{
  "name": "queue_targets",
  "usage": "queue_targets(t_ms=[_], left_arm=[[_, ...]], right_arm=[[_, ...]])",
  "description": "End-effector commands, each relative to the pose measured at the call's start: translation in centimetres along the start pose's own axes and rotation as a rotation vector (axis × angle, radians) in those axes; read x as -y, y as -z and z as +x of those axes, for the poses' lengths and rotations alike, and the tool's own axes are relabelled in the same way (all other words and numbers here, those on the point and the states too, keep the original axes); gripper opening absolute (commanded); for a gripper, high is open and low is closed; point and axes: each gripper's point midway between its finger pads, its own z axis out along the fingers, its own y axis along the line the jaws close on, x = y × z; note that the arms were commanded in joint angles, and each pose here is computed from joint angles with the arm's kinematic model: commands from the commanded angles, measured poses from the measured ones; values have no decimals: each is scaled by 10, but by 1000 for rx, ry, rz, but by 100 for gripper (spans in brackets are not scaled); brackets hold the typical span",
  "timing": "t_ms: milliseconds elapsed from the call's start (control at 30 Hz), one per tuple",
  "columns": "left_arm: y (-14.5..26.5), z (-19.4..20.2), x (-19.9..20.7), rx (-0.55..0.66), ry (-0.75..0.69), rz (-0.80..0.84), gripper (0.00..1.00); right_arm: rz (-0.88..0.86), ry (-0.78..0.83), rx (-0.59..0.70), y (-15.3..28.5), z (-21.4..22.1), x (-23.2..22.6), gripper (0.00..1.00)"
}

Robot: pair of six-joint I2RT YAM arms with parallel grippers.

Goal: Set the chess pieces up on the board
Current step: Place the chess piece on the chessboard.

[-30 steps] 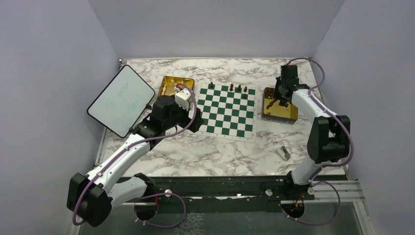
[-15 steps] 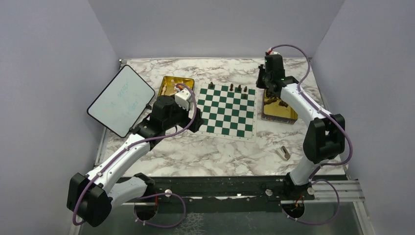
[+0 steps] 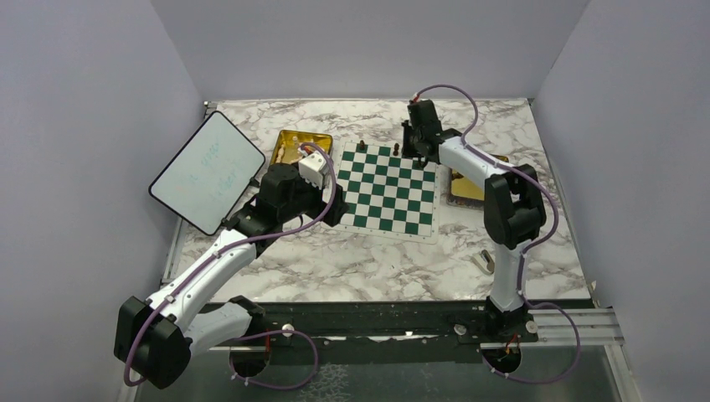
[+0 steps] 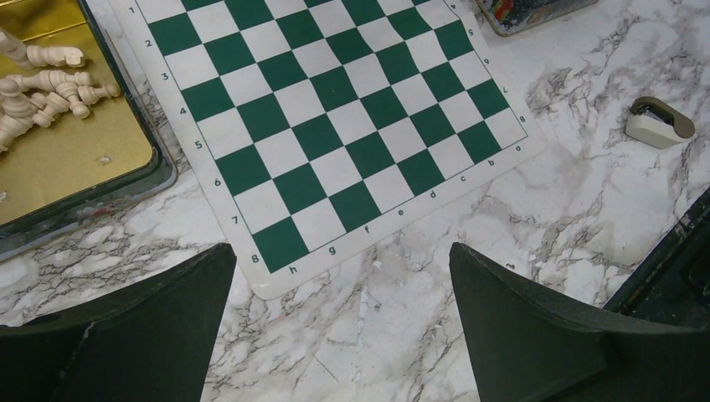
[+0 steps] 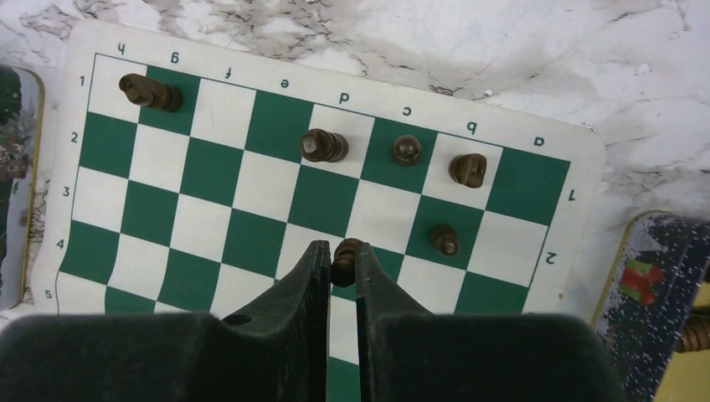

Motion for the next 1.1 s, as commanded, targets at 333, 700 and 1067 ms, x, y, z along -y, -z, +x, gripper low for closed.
queue_targets(t_ms=[333, 700, 1067], left_arm=[[5, -12, 2, 51, -18, -5, 99], [6, -12, 2, 52, -20, -4, 99], [5, -11, 2, 50, -20, -4, 99]], right_arm=[[43, -29, 9, -35, 4, 1, 9], [67, -29, -16, -43, 13, 6, 10], [78, -29, -28, -50, 20, 8, 10]])
